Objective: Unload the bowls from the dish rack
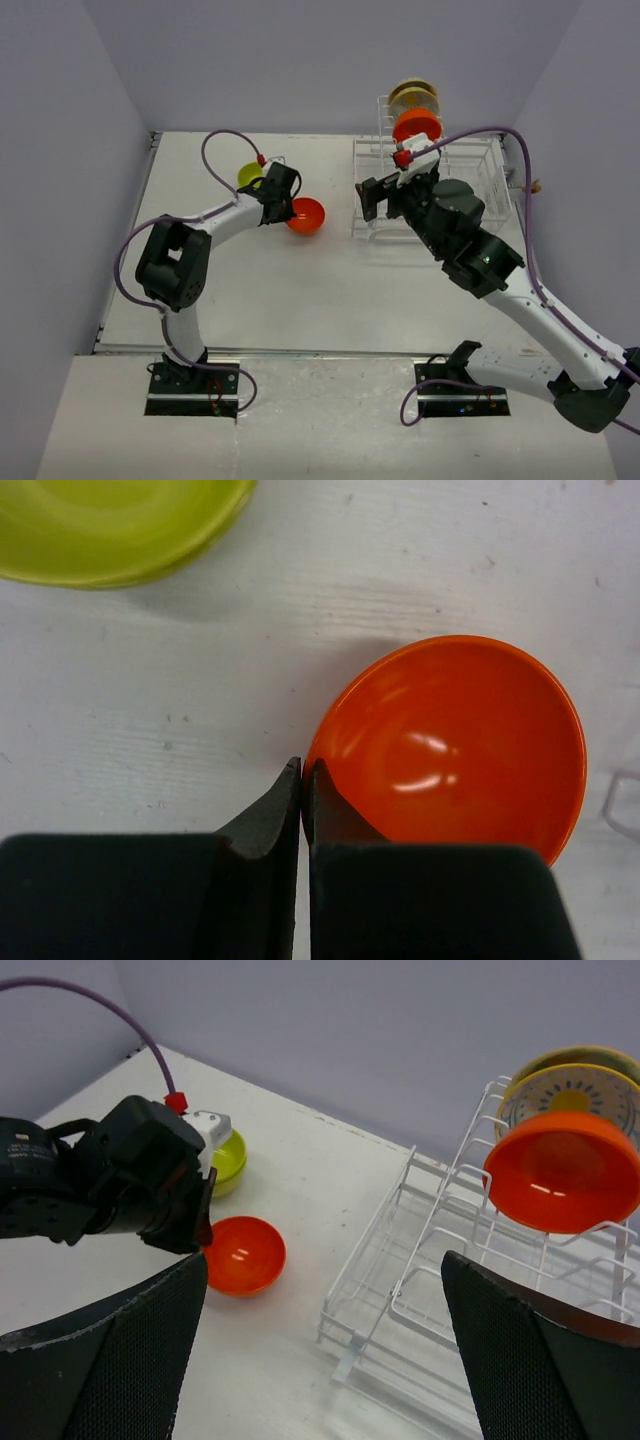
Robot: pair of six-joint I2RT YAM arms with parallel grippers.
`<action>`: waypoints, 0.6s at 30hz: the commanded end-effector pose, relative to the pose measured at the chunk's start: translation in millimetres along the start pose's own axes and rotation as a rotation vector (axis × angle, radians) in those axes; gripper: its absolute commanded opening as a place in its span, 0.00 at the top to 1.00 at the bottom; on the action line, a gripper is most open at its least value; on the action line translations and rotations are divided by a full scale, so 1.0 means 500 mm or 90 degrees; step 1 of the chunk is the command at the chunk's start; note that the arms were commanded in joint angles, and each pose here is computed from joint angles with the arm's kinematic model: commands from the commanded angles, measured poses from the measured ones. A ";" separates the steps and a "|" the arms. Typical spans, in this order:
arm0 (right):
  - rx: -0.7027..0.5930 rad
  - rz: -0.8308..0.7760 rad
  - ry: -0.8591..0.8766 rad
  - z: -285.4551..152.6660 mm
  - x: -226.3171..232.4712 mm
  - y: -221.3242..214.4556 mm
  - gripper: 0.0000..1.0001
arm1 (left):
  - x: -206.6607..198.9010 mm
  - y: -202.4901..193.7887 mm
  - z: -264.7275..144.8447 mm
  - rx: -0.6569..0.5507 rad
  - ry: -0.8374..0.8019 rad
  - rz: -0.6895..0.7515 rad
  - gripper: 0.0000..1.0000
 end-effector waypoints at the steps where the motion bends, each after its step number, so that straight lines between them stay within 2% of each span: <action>1: -0.039 0.107 -0.016 0.000 -0.003 0.021 0.01 | -0.008 0.094 0.010 -0.115 -0.033 -0.064 1.00; 7: -0.033 0.136 0.020 0.004 0.002 0.019 0.01 | -0.011 0.089 0.045 -0.109 -0.040 -0.051 1.00; 9: -0.033 0.140 0.024 0.003 0.003 0.020 0.01 | -0.012 0.084 0.052 -0.103 -0.040 -0.048 0.94; 13: -0.039 0.160 0.009 0.003 -0.002 0.020 0.01 | -0.005 0.071 0.048 -0.087 -0.034 -0.051 0.69; 14: -0.044 0.165 0.009 0.001 -0.003 0.021 0.01 | -0.004 0.071 0.033 -0.088 -0.045 -0.053 0.53; 15: -0.045 0.168 0.007 0.002 -0.005 0.020 0.01 | -0.003 0.073 0.023 -0.090 -0.051 -0.054 0.47; 16: -0.046 0.171 0.005 0.003 -0.006 0.019 0.01 | -0.002 0.065 0.012 -0.082 -0.063 -0.054 0.35; 17: -0.047 0.177 0.005 0.004 -0.007 0.020 0.01 | -0.002 0.066 -0.004 -0.083 -0.077 -0.055 0.30; 18: -0.042 0.186 0.006 0.008 -0.005 0.017 0.01 | -0.002 0.084 -0.049 -0.108 -0.102 -0.061 0.22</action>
Point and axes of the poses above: each gripper's point midway between its finger pads, its own z axis out along the fingers, its own x axis along the line the jaws close on, y = z × x, the point moved 8 cm from there along -z, back along the fingers, and after that the axes turned 5 degrees about z, right-handed, at the moved point
